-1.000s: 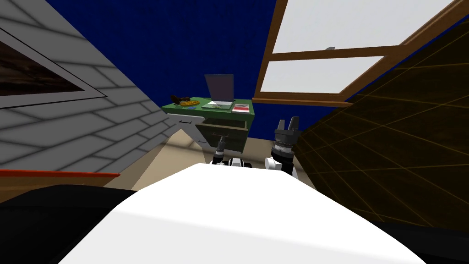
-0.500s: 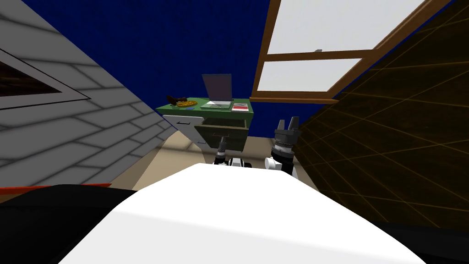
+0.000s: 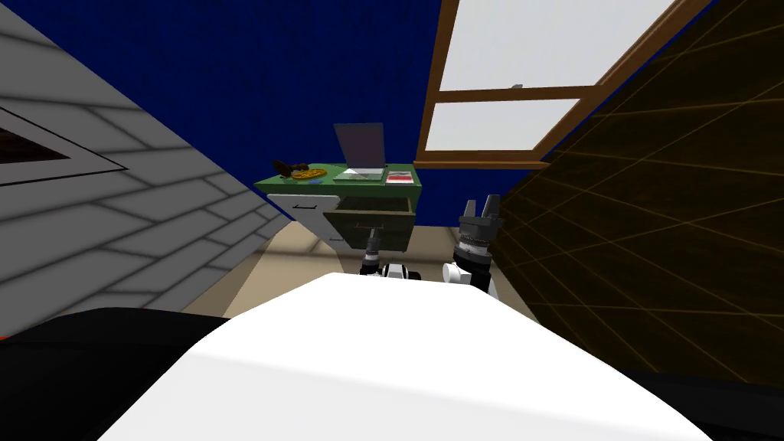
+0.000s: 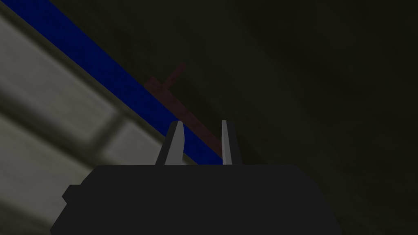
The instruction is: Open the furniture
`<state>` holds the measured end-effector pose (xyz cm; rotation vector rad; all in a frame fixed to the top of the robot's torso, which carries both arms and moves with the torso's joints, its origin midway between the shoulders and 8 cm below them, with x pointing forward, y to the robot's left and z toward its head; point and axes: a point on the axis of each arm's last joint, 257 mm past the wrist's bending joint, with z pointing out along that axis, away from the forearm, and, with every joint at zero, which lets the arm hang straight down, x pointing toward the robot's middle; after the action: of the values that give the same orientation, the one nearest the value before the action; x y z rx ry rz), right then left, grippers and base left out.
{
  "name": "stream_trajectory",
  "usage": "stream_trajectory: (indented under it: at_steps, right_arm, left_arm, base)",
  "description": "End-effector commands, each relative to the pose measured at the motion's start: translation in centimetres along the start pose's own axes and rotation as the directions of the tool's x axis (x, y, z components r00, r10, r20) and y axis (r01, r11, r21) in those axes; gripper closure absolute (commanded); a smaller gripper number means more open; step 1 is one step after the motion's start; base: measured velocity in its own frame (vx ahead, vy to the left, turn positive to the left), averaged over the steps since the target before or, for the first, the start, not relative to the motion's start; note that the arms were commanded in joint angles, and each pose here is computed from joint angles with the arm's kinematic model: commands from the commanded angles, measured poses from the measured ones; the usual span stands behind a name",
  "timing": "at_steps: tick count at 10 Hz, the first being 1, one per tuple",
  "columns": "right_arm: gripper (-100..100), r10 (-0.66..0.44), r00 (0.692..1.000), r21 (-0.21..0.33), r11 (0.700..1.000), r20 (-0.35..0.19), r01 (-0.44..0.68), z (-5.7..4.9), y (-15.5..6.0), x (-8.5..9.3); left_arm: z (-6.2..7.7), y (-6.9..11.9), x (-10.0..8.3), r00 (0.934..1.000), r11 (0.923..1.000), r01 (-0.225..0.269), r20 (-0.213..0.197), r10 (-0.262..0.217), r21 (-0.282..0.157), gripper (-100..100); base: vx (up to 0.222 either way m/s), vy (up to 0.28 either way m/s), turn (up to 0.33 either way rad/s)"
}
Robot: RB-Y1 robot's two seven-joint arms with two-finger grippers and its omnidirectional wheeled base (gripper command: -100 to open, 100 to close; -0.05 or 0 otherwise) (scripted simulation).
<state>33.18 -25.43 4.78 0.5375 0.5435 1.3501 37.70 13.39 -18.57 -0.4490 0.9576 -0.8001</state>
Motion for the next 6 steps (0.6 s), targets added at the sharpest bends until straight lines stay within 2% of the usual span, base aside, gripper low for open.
stream_trajectory:
  at_steps: [1,2,4,5,6]
  right_arm:
    - [0,0.0,1.0,0.0,1.0,0.0,0.0,0.0,0.0,0.0]
    - [0,0.0,1.0,0.0,1.0,0.0,0.0,0.0,0.0,0.0]
    - [0,0.0,1.0,0.0,1.0,0.0,0.0,0.0,0.0,0.0]
    - [0,0.0,1.0,0.0,1.0,0.0,0.0,0.0,0.0,0.0]
    - [0,0.0,1.0,0.0,1.0,0.0,0.0,0.0,0.0,0.0]
  left_arm:
    - [0.39,-1.46,0.18,0.9993,0.9997,-0.025,0.029,0.024,0.006,100]
    - [0.21,-1.91,0.57,0.999,0.9998,0.006,0.044,-0.005,-0.021,100]
    - [0.21,-1.91,0.57,0.9981,0.9988,-0.044,0.043,0.045,-0.023,100]
    - [-0.22,-1.03,0.88,0.999,0.9985,-0.038,0.021,0.039,-0.039,100]
    - [0.6,-1.21,0.31,0.9982,0.9972,-0.05,0.029,0.051,-0.056,-100]
  base:
    - [-0.036,0.035,-0.036]
    - [-0.064,0.074,-0.183]
    - [-0.05,0.053,-0.082]
    - [-0.012,0.005,0.001]
    - [-0.015,0.013,-0.122]
